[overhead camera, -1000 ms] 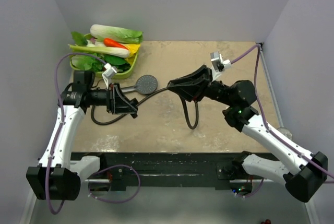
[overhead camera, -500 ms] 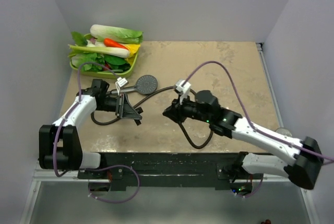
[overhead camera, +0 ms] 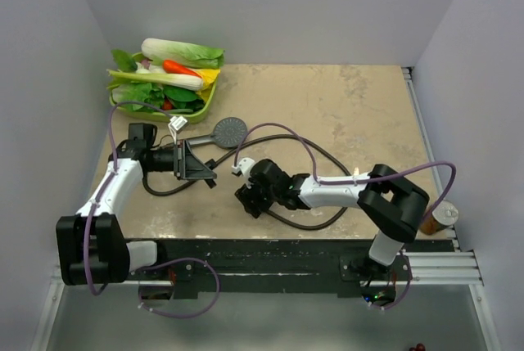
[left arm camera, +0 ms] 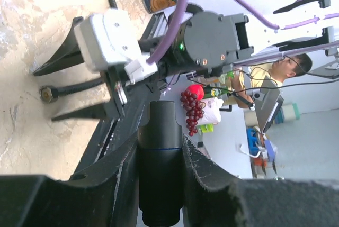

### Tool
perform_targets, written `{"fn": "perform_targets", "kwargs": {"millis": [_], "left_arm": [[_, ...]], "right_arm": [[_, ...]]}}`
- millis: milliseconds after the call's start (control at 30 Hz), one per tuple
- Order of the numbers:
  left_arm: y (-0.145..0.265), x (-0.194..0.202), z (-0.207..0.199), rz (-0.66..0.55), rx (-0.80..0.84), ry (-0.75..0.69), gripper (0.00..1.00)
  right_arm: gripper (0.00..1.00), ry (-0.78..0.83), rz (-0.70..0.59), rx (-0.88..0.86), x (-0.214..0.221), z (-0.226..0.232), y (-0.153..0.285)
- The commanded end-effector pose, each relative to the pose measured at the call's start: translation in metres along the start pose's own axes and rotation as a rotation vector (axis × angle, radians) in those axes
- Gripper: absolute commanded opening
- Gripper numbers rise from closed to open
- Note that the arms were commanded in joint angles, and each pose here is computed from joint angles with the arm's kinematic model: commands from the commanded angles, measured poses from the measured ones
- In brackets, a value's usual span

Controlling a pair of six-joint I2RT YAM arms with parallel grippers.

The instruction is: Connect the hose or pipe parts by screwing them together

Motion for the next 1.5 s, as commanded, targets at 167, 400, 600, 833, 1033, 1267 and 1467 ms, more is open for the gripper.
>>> {"fn": "perform_targets", "kwargs": {"millis": [167, 400, 600, 833, 1033, 1267, 1467], "left_arm": [[0.006, 0.012, -0.031, 0.043, 0.162, -0.051, 0.05], [0.004, 0.012, -0.029, 0.031, 0.126, -0.083, 0.05], [-0.021, 0.017, -0.005, 0.140, -0.173, -0.301, 0.10], [-0.038, 0.007, 0.058, 0.253, -0.473, -0.307, 0.09], [-0.060, -0.013, 0.095, 0.383, -0.647, -0.300, 0.06], [-0.106, -0.043, 0.123, 0.516, -0.734, -0.430, 0.29], [-0.116, -0.063, 0.141, 0.574, -0.816, -0.568, 0.60]], "right_arm": [[0.99, 0.045, -0.088, 0.156, -0.027, -0.014, 0.028], [0.99, 0.003, -0.205, 0.167, -0.048, -0.013, 0.068], [0.99, -0.063, -0.462, 0.163, -0.107, -0.012, 0.136], [0.99, -0.141, -0.490, 0.197, -0.109, -0.017, 0.165], [0.99, -0.249, -0.493, 0.241, -0.086, -0.022, 0.172], [0.99, -0.343, -0.538, 0.235, -0.068, -0.020, 0.192], [0.99, -0.352, -0.501, 0.250, -0.052, -0.020, 0.189]]}}
Point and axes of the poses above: each gripper's point midway between its finger pads, its own y axis back along the fingers, its own z axis along the line the jaws close on, x = y × z, the point moved 3 cm from there along y, back along the fingers, and after that the axes turned 12 degrees about y, right-handed, at the moved point
